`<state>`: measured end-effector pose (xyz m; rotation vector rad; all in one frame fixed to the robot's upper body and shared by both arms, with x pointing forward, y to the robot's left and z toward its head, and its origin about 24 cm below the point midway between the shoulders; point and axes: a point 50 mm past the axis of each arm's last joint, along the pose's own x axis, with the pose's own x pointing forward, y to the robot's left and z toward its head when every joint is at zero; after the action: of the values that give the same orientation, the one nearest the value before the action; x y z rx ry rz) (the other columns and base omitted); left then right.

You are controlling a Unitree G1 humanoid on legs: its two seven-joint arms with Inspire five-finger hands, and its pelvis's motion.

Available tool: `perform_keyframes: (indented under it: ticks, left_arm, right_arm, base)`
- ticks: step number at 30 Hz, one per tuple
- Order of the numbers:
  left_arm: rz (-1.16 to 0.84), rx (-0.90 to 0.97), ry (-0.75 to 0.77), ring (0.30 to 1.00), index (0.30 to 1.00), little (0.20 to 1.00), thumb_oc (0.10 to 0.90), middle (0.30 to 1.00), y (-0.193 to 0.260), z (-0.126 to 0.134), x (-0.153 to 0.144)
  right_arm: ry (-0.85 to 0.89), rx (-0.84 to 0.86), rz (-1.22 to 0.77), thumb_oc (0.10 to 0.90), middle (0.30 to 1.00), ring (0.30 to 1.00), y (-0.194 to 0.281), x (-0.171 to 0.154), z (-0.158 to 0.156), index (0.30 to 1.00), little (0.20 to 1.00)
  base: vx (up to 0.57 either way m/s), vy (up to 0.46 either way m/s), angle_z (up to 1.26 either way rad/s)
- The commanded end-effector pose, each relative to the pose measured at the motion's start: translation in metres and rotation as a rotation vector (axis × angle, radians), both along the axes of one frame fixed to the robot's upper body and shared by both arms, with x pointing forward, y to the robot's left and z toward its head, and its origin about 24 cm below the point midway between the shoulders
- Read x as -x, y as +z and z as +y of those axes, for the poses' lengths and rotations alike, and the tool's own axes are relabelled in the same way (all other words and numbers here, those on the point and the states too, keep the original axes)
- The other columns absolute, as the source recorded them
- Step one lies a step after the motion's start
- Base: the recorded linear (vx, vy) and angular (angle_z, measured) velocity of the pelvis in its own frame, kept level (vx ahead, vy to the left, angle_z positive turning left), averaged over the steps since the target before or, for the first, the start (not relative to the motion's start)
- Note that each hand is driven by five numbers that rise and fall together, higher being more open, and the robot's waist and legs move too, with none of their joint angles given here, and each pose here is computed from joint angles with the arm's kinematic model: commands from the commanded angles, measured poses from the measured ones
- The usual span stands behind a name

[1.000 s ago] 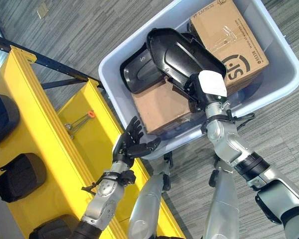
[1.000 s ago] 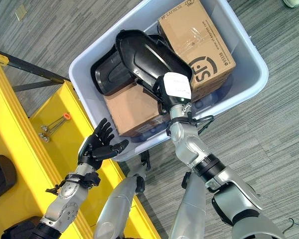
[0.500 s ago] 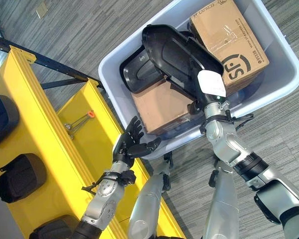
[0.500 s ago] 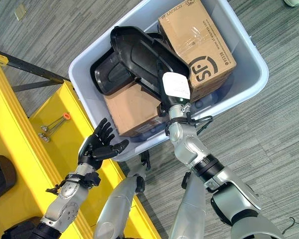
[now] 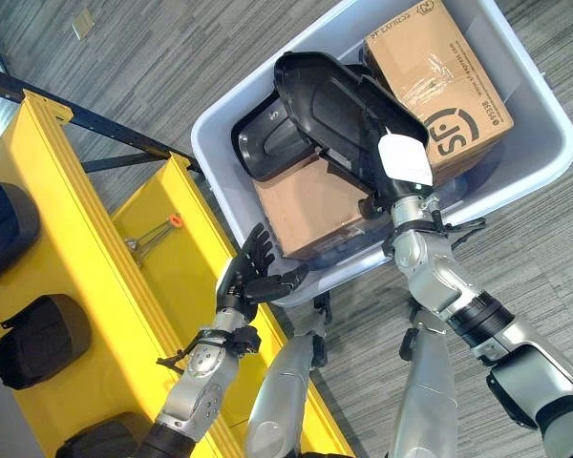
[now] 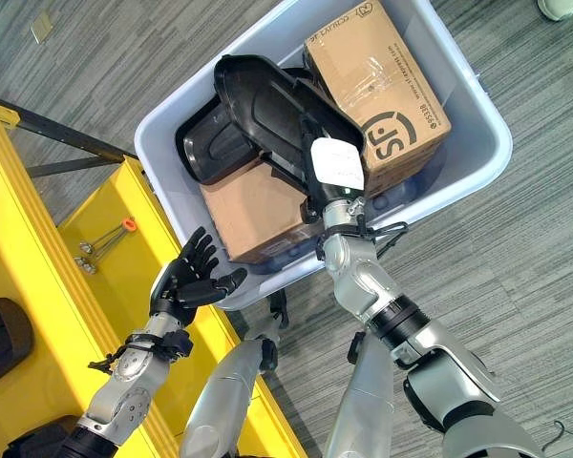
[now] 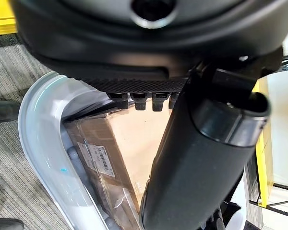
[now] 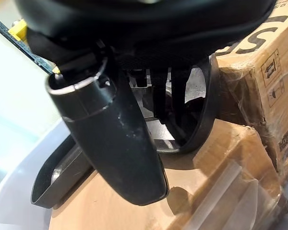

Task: Move parts from the plastic box to the shelf.

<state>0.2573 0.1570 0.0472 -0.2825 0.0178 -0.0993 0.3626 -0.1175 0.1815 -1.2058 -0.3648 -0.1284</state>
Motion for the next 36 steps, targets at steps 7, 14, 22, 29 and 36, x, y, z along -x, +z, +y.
perform_keyframes:
  ticks: [7, 14, 22, 29, 36]
  left_arm:
    - [-0.141, 0.044, -0.01, 1.0, 1.0, 1.0, 0.9, 1.0, 0.028, -0.006, 0.002]
    - [-0.145, 0.049, 0.0, 1.0, 1.0, 1.0, 0.9, 1.0, 0.03, -0.006, 0.001]
    - [-0.147, 0.051, -0.004, 1.0, 1.0, 1.0, 0.9, 1.0, 0.029, -0.007, 0.0]
    - [-0.149, 0.049, -0.003, 1.0, 1.0, 1.0, 0.9, 1.0, 0.029, -0.006, 0.0]
    - [-0.143, 0.041, -0.016, 1.0, 1.0, 1.0, 0.9, 1.0, 0.029, -0.005, -0.001]
  right_arm:
    - [0.222, -0.047, -0.354, 0.9, 1.0, 1.0, 0.079, 0.022, 0.034, 1.0, 1.0]
    - [0.293, -0.057, -0.386, 0.9, 1.0, 1.0, 0.091, 0.034, 0.041, 1.0, 1.0]
    - [0.305, -0.043, -0.393, 0.9, 1.0, 1.0, 0.094, 0.04, 0.045, 1.0, 1.0]
    - [0.303, -0.022, -0.376, 0.9, 1.0, 1.0, 0.095, 0.04, 0.045, 1.0, 1.0]
    - [0.306, 0.021, -0.381, 0.9, 1.0, 1.0, 0.097, 0.042, 0.047, 1.0, 1.0]
  base:
    - [-0.04, -0.003, -0.01]
    - [-0.01, -0.002, -0.02]
    - [0.0, 0.0, 0.0]
    - [0.0, 0.0, 0.0]
    - [0.0, -0.019, 0.0]
